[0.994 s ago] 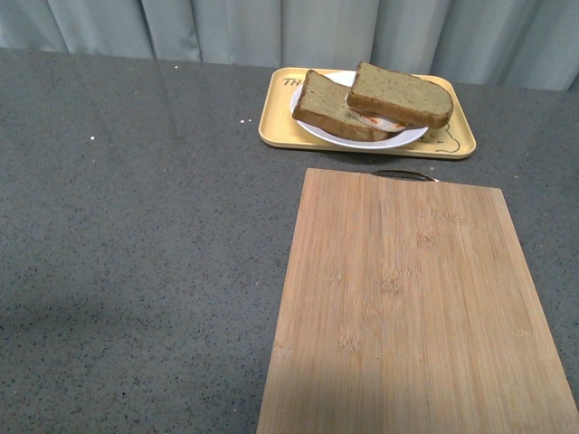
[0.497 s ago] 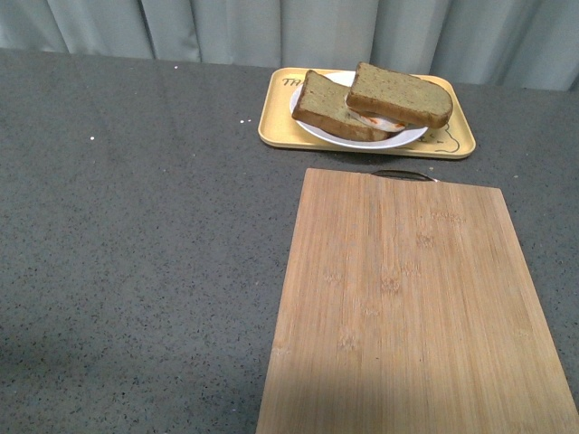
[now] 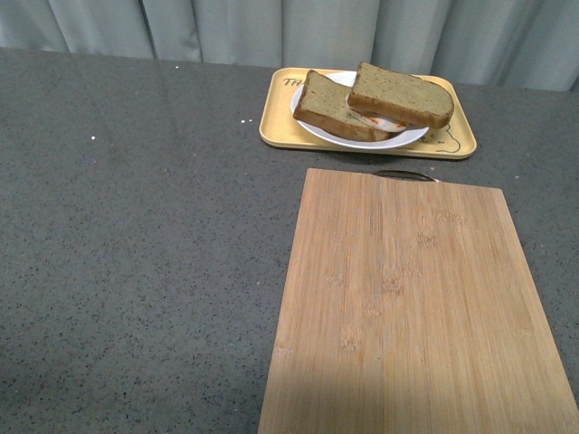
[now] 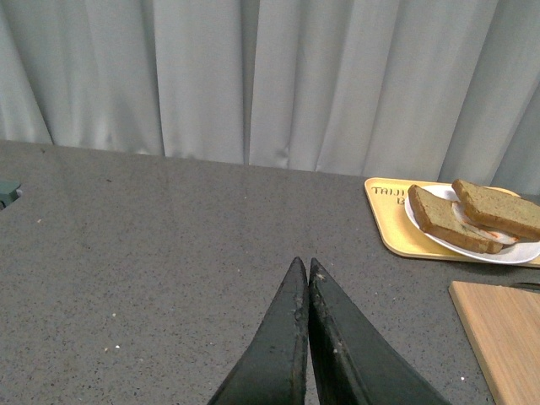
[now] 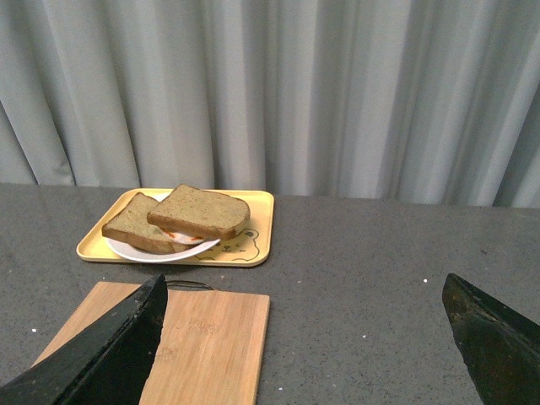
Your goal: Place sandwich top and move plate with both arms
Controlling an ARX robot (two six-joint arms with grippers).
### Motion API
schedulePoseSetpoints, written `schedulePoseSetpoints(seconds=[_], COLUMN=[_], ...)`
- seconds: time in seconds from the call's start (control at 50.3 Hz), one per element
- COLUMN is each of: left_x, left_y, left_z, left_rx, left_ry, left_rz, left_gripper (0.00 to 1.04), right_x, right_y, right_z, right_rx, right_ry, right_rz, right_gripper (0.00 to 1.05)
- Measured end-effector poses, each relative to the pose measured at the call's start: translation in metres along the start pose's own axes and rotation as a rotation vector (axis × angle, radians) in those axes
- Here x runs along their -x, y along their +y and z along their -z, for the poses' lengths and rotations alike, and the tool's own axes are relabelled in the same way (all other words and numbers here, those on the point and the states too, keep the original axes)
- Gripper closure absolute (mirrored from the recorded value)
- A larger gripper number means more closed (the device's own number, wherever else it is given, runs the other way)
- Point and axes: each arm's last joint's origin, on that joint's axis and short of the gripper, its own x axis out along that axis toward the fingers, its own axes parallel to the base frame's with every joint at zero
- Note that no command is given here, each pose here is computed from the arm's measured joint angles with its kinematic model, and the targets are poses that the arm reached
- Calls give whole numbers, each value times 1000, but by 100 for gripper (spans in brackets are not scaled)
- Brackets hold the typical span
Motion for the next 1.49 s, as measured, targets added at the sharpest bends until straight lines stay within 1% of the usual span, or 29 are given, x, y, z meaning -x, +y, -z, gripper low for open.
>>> schedulePoseSetpoints(seconds=[0.855, 0.954, 0.974, 1.133, 1.173, 1.252, 1.292, 1.312, 1.352, 1.411, 1.491], left_x=[21, 29, 31, 32, 32, 32, 32, 32, 32, 32, 32], left_y=[0, 0, 0, 0, 0, 0, 0, 0, 0, 0, 0], left_z=[-2, 3, 1, 1, 1, 1, 1, 1, 1, 1, 1], left_rx=[0, 0, 0, 0, 0, 0, 0, 0, 0, 0, 0], left_ry=[-7, 29, 2, 0, -1, -1, -2, -2, -2, -2, -2], left_rz=[0, 0, 0, 0, 0, 0, 0, 0, 0, 0, 0], left_gripper=[101, 101, 101, 101, 99, 88, 81, 79, 72, 58, 41], right_x=[0, 0, 0, 0, 0, 0, 0, 0, 0, 0, 0], right_y=[0, 0, 0, 0, 0, 0, 0, 0, 0, 0, 0], right_z=[0, 0, 0, 0, 0, 0, 0, 0, 0, 0, 0], right_rx=[0, 0, 0, 0, 0, 0, 0, 0, 0, 0, 0], right_ry=[0, 0, 0, 0, 0, 0, 0, 0, 0, 0, 0], right_rz=[0, 0, 0, 0, 0, 0, 0, 0, 0, 0, 0], right_gripper=[9, 9, 9, 9, 9, 9, 9, 9, 9, 9, 9])
